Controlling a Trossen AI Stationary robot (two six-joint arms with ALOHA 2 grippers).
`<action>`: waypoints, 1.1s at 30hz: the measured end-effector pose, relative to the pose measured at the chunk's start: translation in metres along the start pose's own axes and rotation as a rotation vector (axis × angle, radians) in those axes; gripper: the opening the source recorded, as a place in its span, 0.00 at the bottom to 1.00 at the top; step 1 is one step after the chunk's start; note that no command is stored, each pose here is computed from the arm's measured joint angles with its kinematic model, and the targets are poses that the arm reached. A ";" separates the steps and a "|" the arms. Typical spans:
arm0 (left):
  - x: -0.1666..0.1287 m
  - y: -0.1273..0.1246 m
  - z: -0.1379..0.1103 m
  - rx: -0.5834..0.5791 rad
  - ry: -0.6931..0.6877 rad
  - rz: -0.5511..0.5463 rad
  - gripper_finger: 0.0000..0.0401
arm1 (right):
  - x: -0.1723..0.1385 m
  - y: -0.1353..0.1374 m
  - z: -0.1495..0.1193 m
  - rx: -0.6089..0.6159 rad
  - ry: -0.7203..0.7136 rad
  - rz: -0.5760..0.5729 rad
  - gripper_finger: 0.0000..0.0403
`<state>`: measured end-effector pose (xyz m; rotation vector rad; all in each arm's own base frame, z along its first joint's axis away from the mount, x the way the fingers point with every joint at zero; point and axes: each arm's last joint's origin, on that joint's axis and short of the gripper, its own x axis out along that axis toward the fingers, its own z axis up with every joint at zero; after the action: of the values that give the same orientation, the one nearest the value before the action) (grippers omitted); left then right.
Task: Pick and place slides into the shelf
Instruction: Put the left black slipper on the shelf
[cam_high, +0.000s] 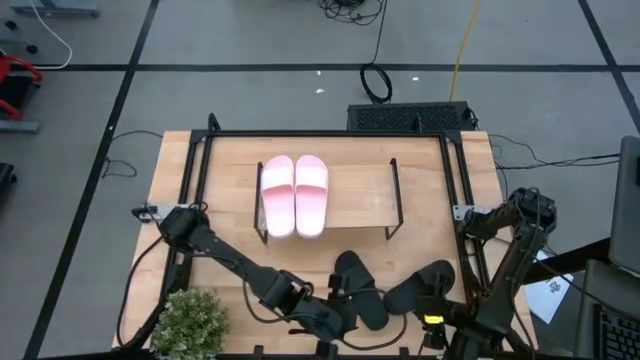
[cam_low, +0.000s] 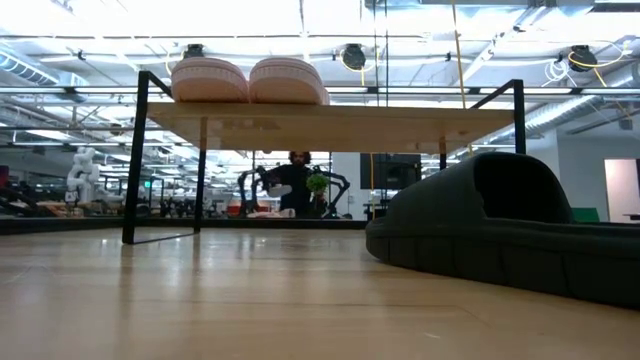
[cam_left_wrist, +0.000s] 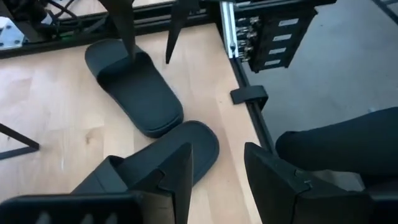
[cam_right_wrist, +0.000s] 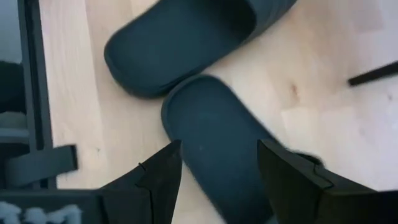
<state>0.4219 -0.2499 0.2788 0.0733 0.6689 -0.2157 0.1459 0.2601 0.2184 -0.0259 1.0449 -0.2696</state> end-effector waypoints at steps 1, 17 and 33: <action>0.003 0.000 -0.002 0.007 0.007 0.003 0.35 | -0.001 0.000 0.000 -0.004 -0.017 -0.005 0.49; 0.056 0.027 -0.032 0.012 0.155 0.042 0.35 | -0.009 -0.012 0.004 -0.068 -0.234 -0.115 0.49; 0.076 0.028 -0.052 0.033 0.199 0.205 0.35 | -0.060 -0.024 0.021 -0.056 -0.533 0.083 0.49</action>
<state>0.4545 -0.2290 0.1910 0.1964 0.8498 -0.0218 0.1308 0.2490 0.2838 -0.0991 0.5211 -0.1452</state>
